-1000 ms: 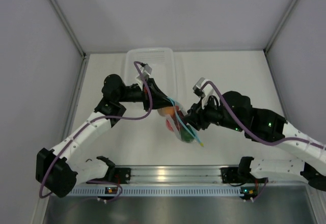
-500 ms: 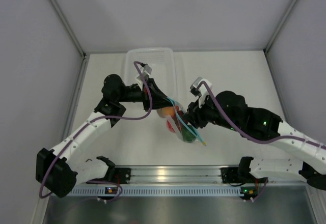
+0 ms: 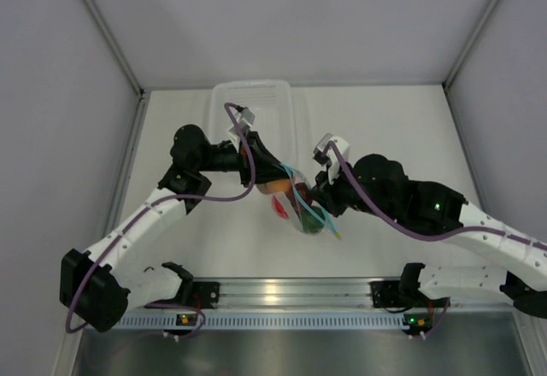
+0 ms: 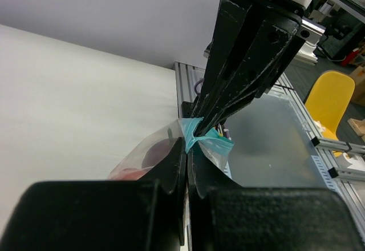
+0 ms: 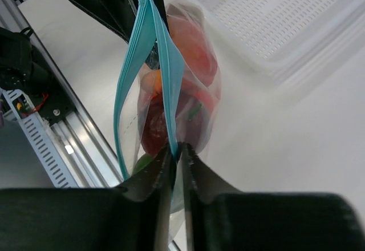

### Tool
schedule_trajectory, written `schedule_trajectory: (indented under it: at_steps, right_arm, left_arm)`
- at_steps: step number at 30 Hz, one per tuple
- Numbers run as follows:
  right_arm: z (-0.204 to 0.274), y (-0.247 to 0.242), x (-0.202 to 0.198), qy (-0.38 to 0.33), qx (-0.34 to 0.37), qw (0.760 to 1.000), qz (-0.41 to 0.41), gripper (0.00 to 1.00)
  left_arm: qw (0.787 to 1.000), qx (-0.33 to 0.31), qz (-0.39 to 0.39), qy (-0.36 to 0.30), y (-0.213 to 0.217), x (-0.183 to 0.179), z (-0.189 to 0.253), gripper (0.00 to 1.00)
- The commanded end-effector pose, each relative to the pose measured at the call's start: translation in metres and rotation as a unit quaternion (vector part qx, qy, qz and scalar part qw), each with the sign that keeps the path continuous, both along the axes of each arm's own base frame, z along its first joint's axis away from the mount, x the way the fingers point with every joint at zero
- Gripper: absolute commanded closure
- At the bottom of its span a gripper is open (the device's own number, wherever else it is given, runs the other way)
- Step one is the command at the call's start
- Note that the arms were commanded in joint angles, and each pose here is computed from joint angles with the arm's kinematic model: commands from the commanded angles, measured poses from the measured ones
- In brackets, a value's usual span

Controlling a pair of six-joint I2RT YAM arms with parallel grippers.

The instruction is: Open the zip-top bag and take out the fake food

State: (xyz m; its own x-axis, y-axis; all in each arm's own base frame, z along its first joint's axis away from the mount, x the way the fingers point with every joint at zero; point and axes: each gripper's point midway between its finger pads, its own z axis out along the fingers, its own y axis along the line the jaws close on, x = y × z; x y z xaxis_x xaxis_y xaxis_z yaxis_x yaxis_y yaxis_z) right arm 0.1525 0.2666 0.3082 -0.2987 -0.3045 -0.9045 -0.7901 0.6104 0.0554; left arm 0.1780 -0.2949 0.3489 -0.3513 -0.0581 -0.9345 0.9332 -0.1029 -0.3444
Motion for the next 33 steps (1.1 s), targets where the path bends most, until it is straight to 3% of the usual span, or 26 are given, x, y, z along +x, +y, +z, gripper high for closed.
schedule_trajectory:
  at_steps: [1,2,6,7,8,9,11,12,21,24,25,28,29,33]
  right_arm:
    - [0.006,-0.002,0.004,-0.011,0.0,1.0,-0.005,0.95]
    - [0.006,-0.003,0.003,-0.012,-0.002,1.0,-0.004,1.0]
    - [0.004,-0.005,0.007,-0.011,-0.025,1.0,-0.013,1.0]
    - [0.009,-0.008,0.011,-0.016,-0.028,0.999,-0.027,1.0]
    - [0.009,-0.01,0.015,-0.018,-0.035,0.999,-0.036,1.0]
    - [0.01,-0.008,0.02,-0.019,-0.043,0.998,-0.049,1.0]
    - [0.005,-0.017,0.029,-0.017,-0.07,0.994,-0.085,1.0]
    - [-0.002,-0.016,0.033,-0.012,-0.086,0.992,-0.097,1.0]
    - [-0.033,-0.026,0.063,0.011,-0.141,0.965,-0.222,1.0]
    - [-0.042,-0.03,0.073,0.019,-0.143,0.956,-0.257,1.0]
    - [-0.043,-0.032,0.076,0.019,-0.143,0.953,-0.267,1.0]
    - [-0.047,-0.037,0.088,0.02,-0.121,0.943,-0.308,1.0]
    - [-0.049,-0.038,0.09,0.025,-0.107,0.94,-0.323,1.0]
    - [-0.062,-0.044,0.096,0.041,-0.071,0.932,-0.353,1.0]
  left_arm:
    - [0.998,-0.027,-0.008,-0.049,0.004,-0.011,0.025,1.0]
    - [0.999,-0.026,-0.006,-0.048,0.004,-0.01,0.023,1.0]
    - [0.999,-0.027,0.014,-0.039,0.001,-0.001,0.02,1.0]
    - [0.999,-0.027,0.02,-0.037,0.001,0.001,0.02,0.96]
    - [0.998,-0.031,0.047,-0.034,0.0,0.01,0.022,0.82]
    - [0.997,-0.016,0.071,-0.011,0.001,0.019,0.015,0.49]
    - [0.989,-0.009,0.145,0.004,0.003,0.043,0.014,0.23]
    - [0.987,-0.005,0.161,0.012,0.004,0.049,0.012,0.02]
    - [0.947,0.01,0.28,0.156,0.01,0.066,-0.037,0.02]
    - [0.918,0.03,0.346,0.191,0.013,0.064,-0.063,0.02]
    - [0.898,0.033,0.394,0.192,0.021,0.073,-0.068,0.02]
    - [0.864,0.057,0.448,0.223,0.023,0.067,-0.091,0.02]
    - [0.842,0.052,0.478,0.245,0.03,0.069,-0.103,0.04]
    - [0.83,0.067,0.488,0.262,0.023,0.058,-0.126,0.1]
